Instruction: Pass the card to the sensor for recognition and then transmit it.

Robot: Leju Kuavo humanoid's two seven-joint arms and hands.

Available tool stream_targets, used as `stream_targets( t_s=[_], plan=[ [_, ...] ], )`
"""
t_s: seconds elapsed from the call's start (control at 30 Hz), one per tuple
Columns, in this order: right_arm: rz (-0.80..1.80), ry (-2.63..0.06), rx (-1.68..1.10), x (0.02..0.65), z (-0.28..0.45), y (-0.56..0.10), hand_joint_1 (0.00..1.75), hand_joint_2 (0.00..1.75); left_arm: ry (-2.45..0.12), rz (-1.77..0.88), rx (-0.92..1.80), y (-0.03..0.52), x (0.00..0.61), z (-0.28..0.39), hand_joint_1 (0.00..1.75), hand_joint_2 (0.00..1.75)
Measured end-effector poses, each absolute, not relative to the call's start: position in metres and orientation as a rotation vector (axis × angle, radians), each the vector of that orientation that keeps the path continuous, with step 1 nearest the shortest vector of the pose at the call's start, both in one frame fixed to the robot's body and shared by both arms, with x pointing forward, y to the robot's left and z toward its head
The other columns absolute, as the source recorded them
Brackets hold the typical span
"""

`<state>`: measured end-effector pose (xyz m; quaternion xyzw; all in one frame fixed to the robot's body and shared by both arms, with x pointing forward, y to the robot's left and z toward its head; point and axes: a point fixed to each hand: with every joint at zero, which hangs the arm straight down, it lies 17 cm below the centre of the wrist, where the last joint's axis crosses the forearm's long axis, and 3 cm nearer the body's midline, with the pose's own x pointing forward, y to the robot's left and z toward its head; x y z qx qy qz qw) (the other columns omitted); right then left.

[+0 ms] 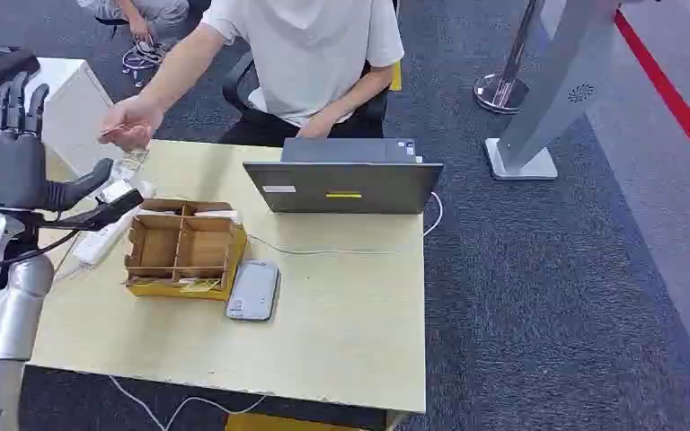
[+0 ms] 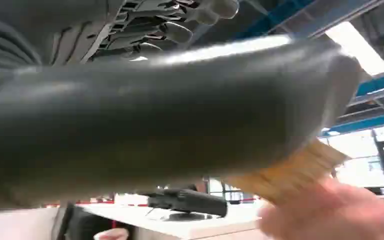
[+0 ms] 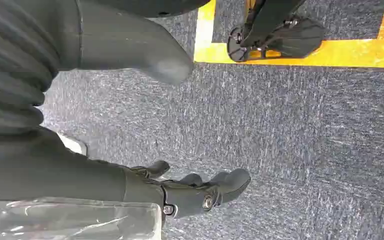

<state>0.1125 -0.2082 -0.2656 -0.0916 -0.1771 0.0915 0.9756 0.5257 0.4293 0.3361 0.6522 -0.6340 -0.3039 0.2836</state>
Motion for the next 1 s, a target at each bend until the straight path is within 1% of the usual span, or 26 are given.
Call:
stream_targets(
  t_s=[0.17,0.2,0.23,0.27,0.8,0.83,0.87,0.9,1.0],
  plan=[
    [0.182,-0.356,-0.186,0.112,-0.266,-0.209,0.0,1.75,-1.697,-0.848,1.732,0.419,0.533,0.332,0.0,0.0],
    [0.18,-0.356,-0.185,0.112,-0.266,-0.209,0.0,1.75,-1.699,-0.871,1.722,0.413,0.536,0.328,1.41,0.0],
    [0.18,-0.355,-0.185,0.112,-0.266,-0.209,0.0,1.75,-1.698,-0.876,1.718,0.412,0.537,0.327,1.41,0.0],
    [0.18,-0.355,-0.186,0.112,-0.266,-0.209,0.0,1.75,-1.696,-0.879,1.715,0.41,0.538,0.325,1.75,0.0],
    [0.165,-0.332,-0.166,0.107,-0.267,-0.206,0.0,1.75,-1.695,-0.954,1.659,0.389,0.547,0.31,1.75,0.0],
    [0.165,-0.332,-0.166,0.107,-0.267,-0.206,0.0,1.75,-1.696,-0.95,1.654,0.388,0.548,0.31,0.0,0.0],
    [0.165,-0.331,-0.166,0.107,-0.267,-0.206,0.0,1.75,-1.7,-0.94,1.643,0.389,0.548,0.31,0.0,0.0],
    [0.164,-0.331,-0.166,0.107,-0.267,-0.206,0.0,1.75,-1.708,-0.919,1.624,0.389,0.549,0.309,0.0,1.75],
    [0.162,-0.328,-0.17,0.107,-0.267,-0.207,0.0,1.75,-1.744,-0.788,1.447,0.386,0.555,0.299,0.0,1.75]
  ],
)
